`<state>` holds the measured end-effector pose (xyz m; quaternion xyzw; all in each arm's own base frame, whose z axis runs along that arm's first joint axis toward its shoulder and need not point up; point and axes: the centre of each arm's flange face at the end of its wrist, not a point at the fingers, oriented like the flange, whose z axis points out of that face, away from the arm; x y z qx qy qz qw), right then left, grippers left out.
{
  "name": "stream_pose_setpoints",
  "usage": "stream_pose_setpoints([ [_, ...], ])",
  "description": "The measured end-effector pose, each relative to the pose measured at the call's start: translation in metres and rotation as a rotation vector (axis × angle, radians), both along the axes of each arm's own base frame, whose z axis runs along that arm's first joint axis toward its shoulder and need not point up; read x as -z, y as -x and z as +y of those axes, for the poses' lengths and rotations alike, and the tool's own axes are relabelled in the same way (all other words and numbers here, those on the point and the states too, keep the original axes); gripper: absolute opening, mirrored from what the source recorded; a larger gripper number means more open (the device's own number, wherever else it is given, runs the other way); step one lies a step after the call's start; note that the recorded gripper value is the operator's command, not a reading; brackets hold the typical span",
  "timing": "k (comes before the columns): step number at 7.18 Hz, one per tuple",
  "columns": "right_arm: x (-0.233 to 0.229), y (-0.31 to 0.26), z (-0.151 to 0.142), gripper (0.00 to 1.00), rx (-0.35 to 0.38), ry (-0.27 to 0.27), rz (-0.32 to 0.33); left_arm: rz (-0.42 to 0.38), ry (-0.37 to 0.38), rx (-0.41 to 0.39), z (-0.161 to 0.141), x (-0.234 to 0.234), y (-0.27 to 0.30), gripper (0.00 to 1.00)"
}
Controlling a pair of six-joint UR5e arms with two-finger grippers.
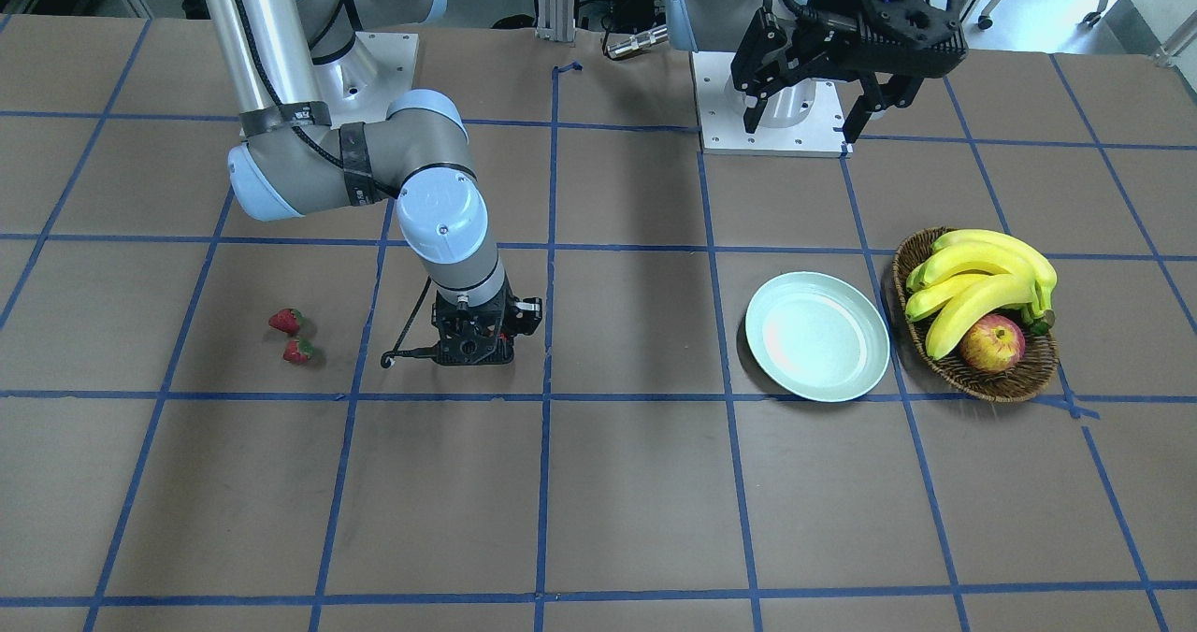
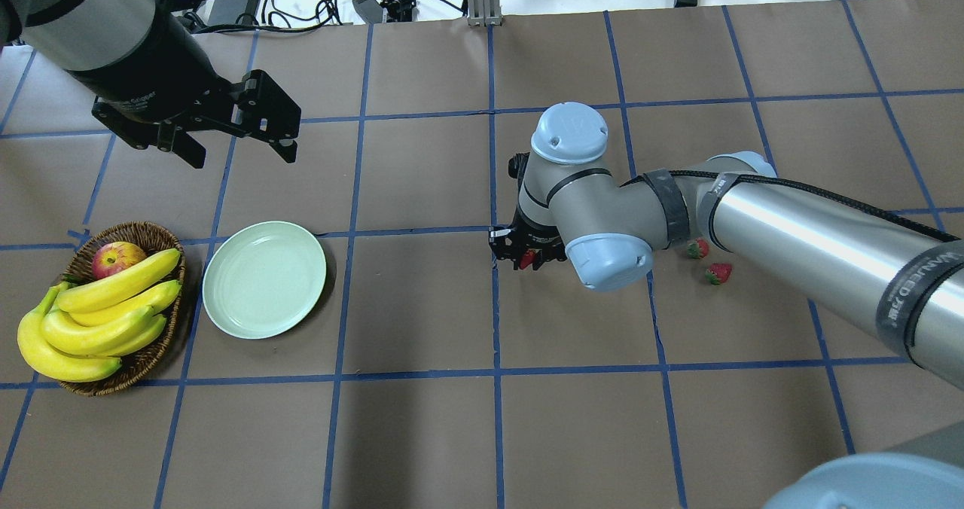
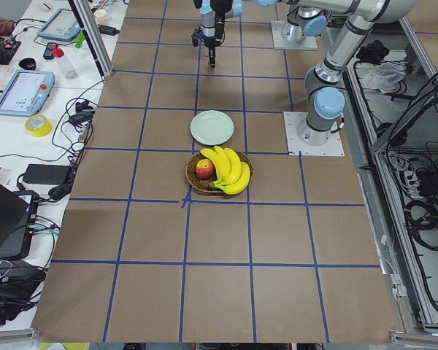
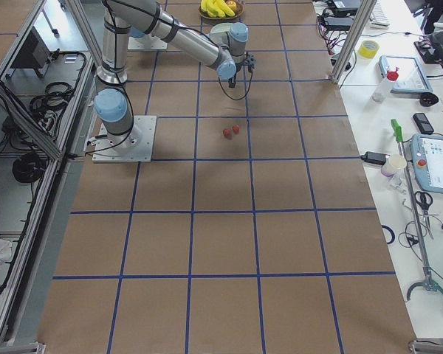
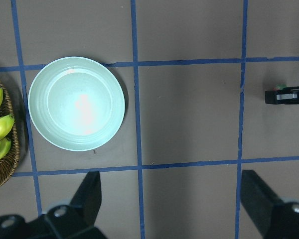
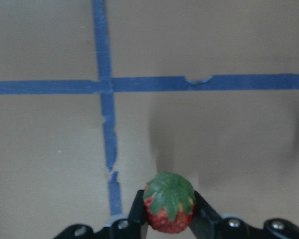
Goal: Collect all strawberries into plate
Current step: 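Lower the right gripper and close it on the strawberry, then carry the strawberry toward the plate and release it on the table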
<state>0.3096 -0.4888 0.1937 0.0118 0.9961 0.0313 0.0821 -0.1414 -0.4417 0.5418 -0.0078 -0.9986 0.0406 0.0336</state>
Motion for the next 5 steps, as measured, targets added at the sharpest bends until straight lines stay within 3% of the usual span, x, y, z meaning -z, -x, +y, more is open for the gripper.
stream_pose_setpoints([
  [1, -0.004, -0.023, 0.005, 0.06, 0.013, -0.010, -0.046, -0.001, 0.006, -0.001, -0.002, 0.000, -0.001, 1.00],
  [2, 0.000, -0.049, 0.012, 0.18, 0.007, -0.029, -0.096, -0.001, 0.009, -0.002, -0.002, 0.000, -0.001, 1.00],
  [3, 0.008, -0.076, 0.015, 0.47, 0.000, -0.039, -0.129, -0.001, 0.010, -0.002, -0.002, 0.000, -0.001, 1.00],
  [4, 0.013, -0.097, 0.014, 0.83, 0.001, -0.038, -0.145, -0.001, 0.011, -0.002, -0.002, 0.000, -0.001, 1.00],
  [5, 0.014, -0.108, 0.012, 1.00, 0.001, -0.033, -0.145, -0.001, 0.011, -0.002, -0.003, 0.000, -0.001, 1.00],
])
